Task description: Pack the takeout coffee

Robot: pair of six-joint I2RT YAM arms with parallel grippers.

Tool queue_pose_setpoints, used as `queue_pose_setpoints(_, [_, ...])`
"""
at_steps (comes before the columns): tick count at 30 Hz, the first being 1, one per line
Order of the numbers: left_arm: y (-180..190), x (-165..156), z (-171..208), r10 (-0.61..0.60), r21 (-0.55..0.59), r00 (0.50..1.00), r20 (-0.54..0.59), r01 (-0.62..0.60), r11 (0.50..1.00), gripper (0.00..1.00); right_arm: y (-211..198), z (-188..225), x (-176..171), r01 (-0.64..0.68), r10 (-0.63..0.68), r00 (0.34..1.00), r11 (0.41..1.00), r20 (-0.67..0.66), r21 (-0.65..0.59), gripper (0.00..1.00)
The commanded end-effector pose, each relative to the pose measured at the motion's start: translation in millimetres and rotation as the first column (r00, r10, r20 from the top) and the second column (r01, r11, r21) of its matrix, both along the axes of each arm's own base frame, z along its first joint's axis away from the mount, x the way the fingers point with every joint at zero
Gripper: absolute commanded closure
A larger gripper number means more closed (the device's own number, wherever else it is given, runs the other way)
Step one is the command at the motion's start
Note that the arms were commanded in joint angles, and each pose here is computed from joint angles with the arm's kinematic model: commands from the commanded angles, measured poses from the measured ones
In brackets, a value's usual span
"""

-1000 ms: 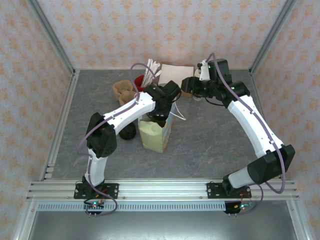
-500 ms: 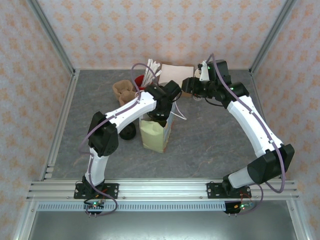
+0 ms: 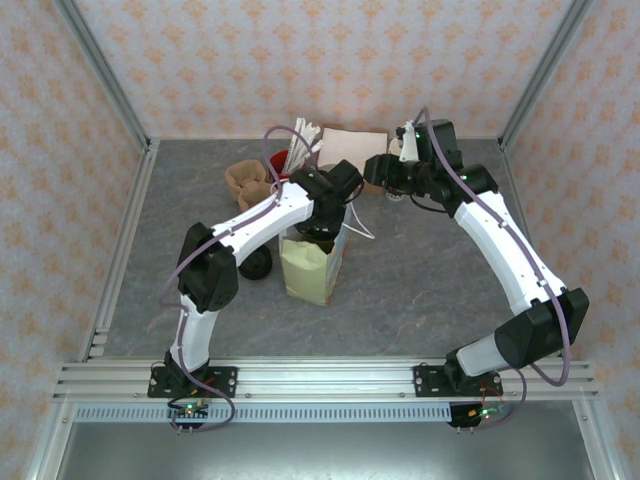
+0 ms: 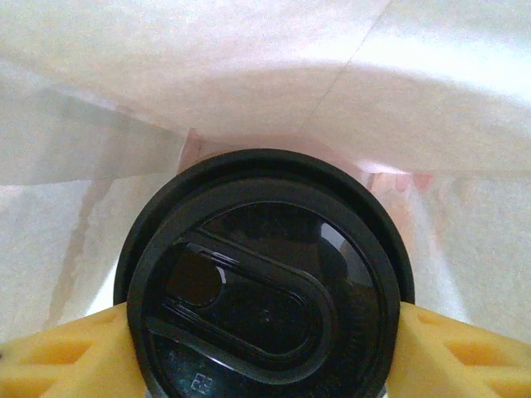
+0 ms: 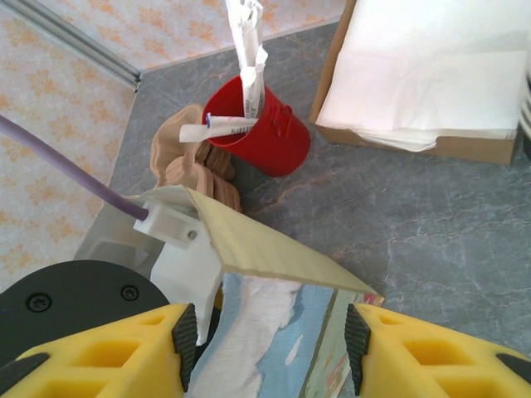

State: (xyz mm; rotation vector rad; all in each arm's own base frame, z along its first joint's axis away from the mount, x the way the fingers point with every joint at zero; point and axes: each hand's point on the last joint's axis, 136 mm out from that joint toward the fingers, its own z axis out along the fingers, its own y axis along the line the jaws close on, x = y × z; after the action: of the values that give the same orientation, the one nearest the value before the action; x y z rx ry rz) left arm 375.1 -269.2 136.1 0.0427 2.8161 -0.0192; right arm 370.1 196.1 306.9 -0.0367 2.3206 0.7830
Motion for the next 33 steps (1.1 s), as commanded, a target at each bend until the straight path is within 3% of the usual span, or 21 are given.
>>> queue_pose_setpoints(1, [-8.5, 13.7, 6.5, 0.001, -0.051, 1.000, 0.002, -0.001, 0.999, 0.25, 20.5, -16.0, -32.2, -0.131, 0.130, 0.988, 0.991, -0.085, -0.001, 0.45])
queue_pose_setpoints(10, [-4.4, 17.7, 48.0, 0.018, -0.073, 0.998, 0.063, -0.013, 0.997, 0.13, 25.7, -9.7, -30.8, -0.138, 0.140, 0.987, 0.990, -0.073, 0.034, 0.41])
queue_pose_setpoints(33, [-1.4, 13.6, 123.1, 0.080, -0.186, 0.984, 0.157, -0.051, 0.981, 0.10, 49.7, -31.4, -33.7, -0.179, 0.195, 0.966, 0.978, -0.167, 0.109, 0.41])
